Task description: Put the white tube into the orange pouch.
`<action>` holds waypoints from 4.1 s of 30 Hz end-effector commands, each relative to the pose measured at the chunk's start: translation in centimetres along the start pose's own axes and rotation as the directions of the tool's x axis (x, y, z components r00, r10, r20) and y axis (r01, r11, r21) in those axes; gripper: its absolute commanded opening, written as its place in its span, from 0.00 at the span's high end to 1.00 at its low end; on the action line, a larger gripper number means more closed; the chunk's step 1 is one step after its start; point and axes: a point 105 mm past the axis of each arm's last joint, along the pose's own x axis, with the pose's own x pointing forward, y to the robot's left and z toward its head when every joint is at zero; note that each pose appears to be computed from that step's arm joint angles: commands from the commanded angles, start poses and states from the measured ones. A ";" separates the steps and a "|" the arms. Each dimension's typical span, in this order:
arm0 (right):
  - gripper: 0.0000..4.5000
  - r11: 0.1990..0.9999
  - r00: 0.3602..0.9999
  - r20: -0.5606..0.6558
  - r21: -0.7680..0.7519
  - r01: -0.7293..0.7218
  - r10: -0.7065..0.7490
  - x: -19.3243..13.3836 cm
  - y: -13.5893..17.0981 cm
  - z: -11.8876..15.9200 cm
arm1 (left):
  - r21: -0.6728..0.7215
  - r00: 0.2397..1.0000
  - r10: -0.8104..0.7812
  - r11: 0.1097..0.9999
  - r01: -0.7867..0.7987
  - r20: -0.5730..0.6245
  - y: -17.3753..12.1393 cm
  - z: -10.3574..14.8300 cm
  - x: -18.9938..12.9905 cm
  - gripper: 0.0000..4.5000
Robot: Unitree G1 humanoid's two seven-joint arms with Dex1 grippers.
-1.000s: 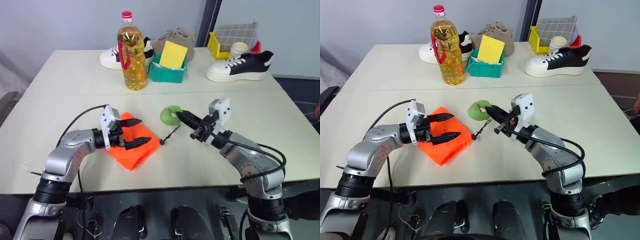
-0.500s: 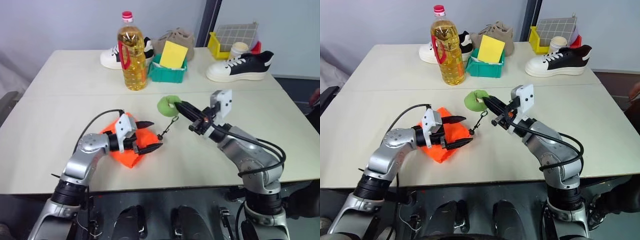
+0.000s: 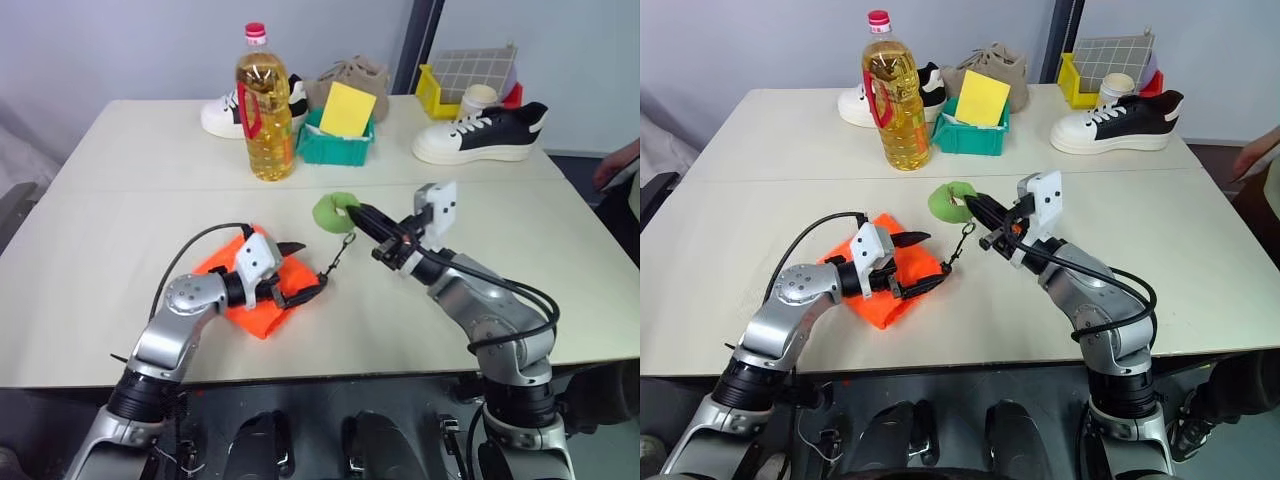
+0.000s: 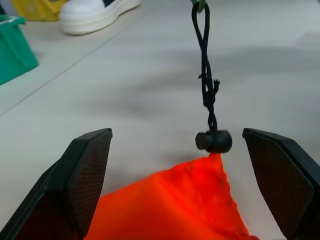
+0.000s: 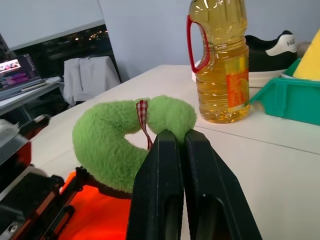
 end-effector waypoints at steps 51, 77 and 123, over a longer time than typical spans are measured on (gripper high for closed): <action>1.00 0.996 0.996 0.047 0.044 -0.075 0.073 0.7 1.9 2.1 | 0.282 0.976 0.156 0.953 -0.108 -0.154 -3.1 0.6 1.4 0.19; 1.00 0.996 0.996 0.039 0.039 -0.080 0.078 0.7 2.0 1.9 | 0.311 0.968 0.206 0.938 -0.154 -0.143 -2.0 1.1 1.4 0.41; 1.00 0.867 0.867 -0.013 -0.027 0.498 -0.498 -2.0 -8.2 0.3 | -0.191 0.964 0.259 0.951 -0.245 0.054 6.0 1.1 -4.9 0.41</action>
